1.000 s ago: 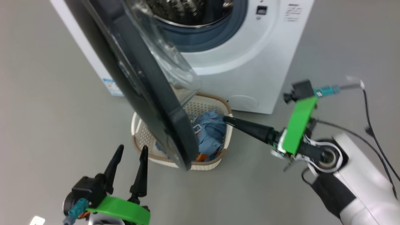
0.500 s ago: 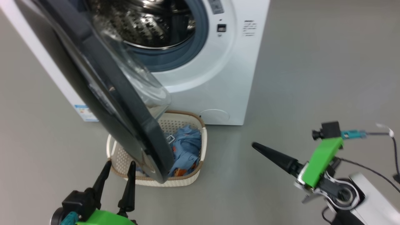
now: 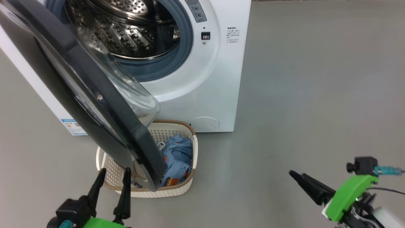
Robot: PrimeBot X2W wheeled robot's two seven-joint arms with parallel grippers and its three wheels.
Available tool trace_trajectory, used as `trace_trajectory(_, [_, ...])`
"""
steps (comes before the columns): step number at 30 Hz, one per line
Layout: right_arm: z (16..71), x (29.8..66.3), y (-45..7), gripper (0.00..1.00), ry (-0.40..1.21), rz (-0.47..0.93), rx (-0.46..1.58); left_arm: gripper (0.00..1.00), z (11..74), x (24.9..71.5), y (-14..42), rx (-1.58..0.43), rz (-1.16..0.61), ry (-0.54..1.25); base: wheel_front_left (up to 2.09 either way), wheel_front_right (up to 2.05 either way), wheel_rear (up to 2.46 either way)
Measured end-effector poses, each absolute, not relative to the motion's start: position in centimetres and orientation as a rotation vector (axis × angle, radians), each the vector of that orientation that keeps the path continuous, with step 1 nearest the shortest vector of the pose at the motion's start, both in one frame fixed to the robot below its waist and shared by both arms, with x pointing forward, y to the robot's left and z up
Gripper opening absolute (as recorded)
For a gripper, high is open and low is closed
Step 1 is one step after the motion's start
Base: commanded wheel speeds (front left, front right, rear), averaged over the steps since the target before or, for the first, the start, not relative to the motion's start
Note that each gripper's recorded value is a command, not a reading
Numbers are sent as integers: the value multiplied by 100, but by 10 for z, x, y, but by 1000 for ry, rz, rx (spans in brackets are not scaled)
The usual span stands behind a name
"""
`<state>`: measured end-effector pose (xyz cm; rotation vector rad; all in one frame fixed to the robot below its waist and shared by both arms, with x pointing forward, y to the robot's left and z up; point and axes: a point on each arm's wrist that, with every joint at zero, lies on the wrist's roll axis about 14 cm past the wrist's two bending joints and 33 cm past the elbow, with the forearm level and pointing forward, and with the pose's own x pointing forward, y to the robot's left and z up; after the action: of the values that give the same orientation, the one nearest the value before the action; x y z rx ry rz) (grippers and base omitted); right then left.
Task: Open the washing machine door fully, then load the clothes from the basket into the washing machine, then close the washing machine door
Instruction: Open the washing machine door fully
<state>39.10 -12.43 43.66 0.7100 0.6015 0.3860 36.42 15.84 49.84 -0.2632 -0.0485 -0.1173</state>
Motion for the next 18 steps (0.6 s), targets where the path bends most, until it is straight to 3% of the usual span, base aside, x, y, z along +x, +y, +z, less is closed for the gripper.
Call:
trace_trajectory(14, [419,380,-162,100,404,304,433,100,498,359,165,-269,-92,-51,0,0,0])
trace_trajectory(18, [440,399,-179,100,296,269,377,100,496,359,166,-272,-85,-46,0,0,0])
